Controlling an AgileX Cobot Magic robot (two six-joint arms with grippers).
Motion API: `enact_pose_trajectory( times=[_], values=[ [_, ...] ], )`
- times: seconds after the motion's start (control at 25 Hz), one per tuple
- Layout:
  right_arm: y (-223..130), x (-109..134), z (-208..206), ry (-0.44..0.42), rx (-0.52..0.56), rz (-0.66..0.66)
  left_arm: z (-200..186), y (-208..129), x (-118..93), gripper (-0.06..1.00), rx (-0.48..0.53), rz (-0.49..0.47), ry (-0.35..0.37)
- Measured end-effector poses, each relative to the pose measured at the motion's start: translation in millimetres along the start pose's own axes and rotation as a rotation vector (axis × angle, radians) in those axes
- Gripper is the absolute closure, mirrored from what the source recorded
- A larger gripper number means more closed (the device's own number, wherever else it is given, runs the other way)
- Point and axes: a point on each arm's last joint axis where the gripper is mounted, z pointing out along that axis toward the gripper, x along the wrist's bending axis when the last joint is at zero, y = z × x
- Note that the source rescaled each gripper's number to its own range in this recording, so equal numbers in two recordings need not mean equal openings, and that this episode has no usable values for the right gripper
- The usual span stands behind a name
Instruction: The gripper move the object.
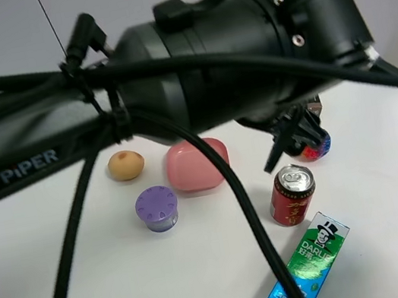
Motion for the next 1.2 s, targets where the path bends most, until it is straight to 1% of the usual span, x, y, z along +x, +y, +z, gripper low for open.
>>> enact_pose_trajectory(
  times=[0.08,0.2,0.36,0.48,0.56,0.68,0.92,1.04,1.12,1.2],
  values=[
    [0.0,0.0,0.0,0.0,0.0,0.0,-0.5,5.2,23.8,-0.04,-0.024,-0.051,0.051],
    [0.0,0.0,0.0,0.0,0.0,0.0,-2.8,9.9,62.7,-0.04,-0.04,-0.126,0.1],
    [0.0,0.0,0.0,0.0,0.0,0.0,-4.3,13.8,116.6,-0.05,-0.082,-0.232,0.138],
    [0.0,0.0,0.0,0.0,0.0,0.0,-2.4,11.5,154.9,-0.05,-0.091,-0.304,0.18],
    [0.0,0.0,0.0,0.0,0.0,0.0,0.0,7.1,180.3,-0.05,-0.081,-0.352,0.215],
    [0.0,0.0,0.0,0.0,0.0,0.0,8.9,-4.7,220.9,-0.05,-0.039,-0.436,0.267],
    [0.0,0.0,0.0,0.0,0.0,0.0,18.9,-41.6,298.4,-0.05,0.087,-0.56,0.364],
    [0.0,0.0,0.0,0.0,0.0,0.0,2.8,-62.9,338.2,-0.05,0.096,-0.647,0.402],
    [0.0,0.0,0.0,0.0,0.0,0.0,-23.3,-77.9,363.9,-0.05,0.067,-0.718,0.44],
    [0.0,0.0,0.0,0.0,0.0,0.0,-55.1,-91.8,383.6,-0.05,0.022,-0.777,0.486]
  ],
)
